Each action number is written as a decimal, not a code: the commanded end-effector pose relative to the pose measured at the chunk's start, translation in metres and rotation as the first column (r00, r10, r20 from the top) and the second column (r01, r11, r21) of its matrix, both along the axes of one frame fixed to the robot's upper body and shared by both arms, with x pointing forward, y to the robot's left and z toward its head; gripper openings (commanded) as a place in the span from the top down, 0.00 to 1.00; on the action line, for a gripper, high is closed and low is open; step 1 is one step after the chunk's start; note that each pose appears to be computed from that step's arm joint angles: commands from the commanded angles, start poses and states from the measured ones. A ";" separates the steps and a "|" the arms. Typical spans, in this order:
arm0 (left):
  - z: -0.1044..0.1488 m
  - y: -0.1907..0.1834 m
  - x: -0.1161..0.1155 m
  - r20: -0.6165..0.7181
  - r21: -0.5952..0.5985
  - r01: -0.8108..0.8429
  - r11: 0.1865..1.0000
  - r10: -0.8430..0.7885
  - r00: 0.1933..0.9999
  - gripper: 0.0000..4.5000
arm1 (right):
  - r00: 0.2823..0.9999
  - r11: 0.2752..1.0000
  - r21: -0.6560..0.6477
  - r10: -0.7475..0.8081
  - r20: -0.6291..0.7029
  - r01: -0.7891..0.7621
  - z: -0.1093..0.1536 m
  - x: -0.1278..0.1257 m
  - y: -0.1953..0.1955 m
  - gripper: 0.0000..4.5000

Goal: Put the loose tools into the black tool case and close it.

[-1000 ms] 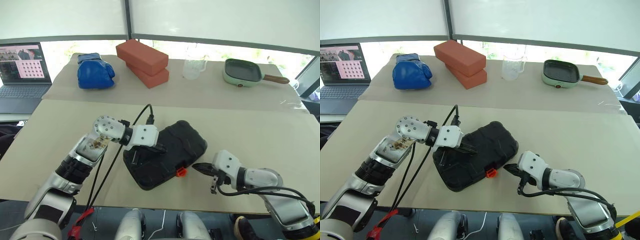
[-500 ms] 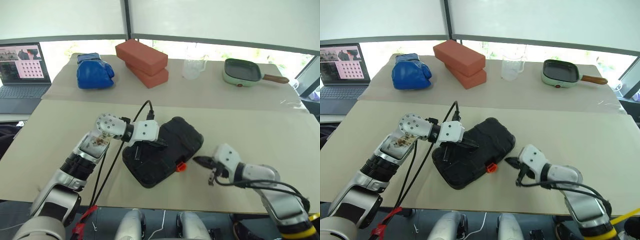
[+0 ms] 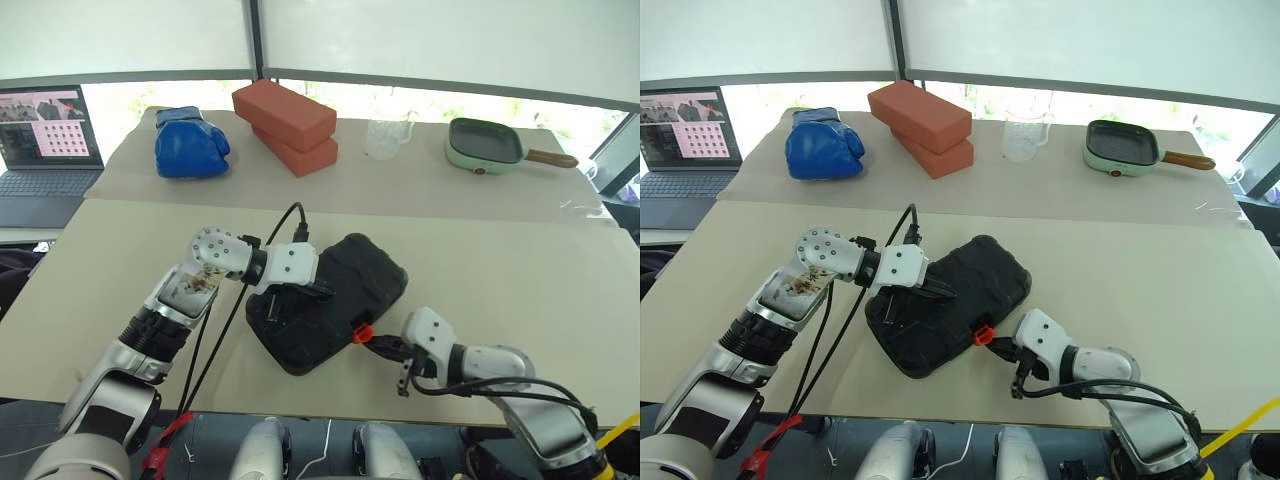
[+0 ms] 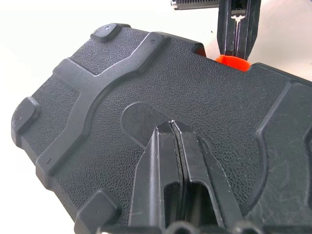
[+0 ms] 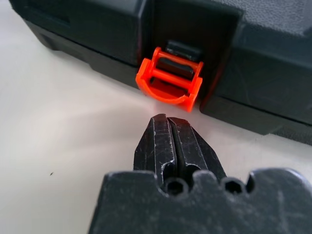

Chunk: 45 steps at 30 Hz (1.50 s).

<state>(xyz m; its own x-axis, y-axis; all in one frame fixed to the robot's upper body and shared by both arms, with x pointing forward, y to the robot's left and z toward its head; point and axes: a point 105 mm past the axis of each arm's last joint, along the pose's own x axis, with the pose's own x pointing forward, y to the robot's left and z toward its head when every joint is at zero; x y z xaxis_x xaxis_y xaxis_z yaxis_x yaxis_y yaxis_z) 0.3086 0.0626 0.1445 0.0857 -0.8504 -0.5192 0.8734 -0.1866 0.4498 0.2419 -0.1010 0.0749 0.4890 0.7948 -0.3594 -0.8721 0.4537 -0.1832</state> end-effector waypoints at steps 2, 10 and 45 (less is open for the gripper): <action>-0.013 0.002 -0.006 -0.030 0.054 0.017 0.998 -0.015 0.999 0.99 | 0.994 0.997 0.083 -0.022 0.110 0.012 0.028 0.004 0.007 1.00; -0.015 0.001 -0.005 -0.031 0.060 0.023 0.998 -0.021 0.999 0.99 | 0.988 0.990 0.140 -0.036 0.148 0.015 0.043 0.003 0.010 1.00; -0.011 0.012 0.003 -0.115 -0.017 -0.098 0.995 0.096 0.989 0.93 | 0.995 0.997 0.059 0.054 0.086 -0.059 0.049 -0.005 -0.013 1.00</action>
<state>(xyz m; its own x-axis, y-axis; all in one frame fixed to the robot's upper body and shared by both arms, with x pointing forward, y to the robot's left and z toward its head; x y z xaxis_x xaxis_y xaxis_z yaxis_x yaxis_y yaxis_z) 0.3093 0.0617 0.1410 0.0899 -0.8696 -0.4856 0.8979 -0.1401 0.4173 0.2406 -0.1066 0.1081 0.4722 0.8319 -0.2914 -0.8802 0.4275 -0.2060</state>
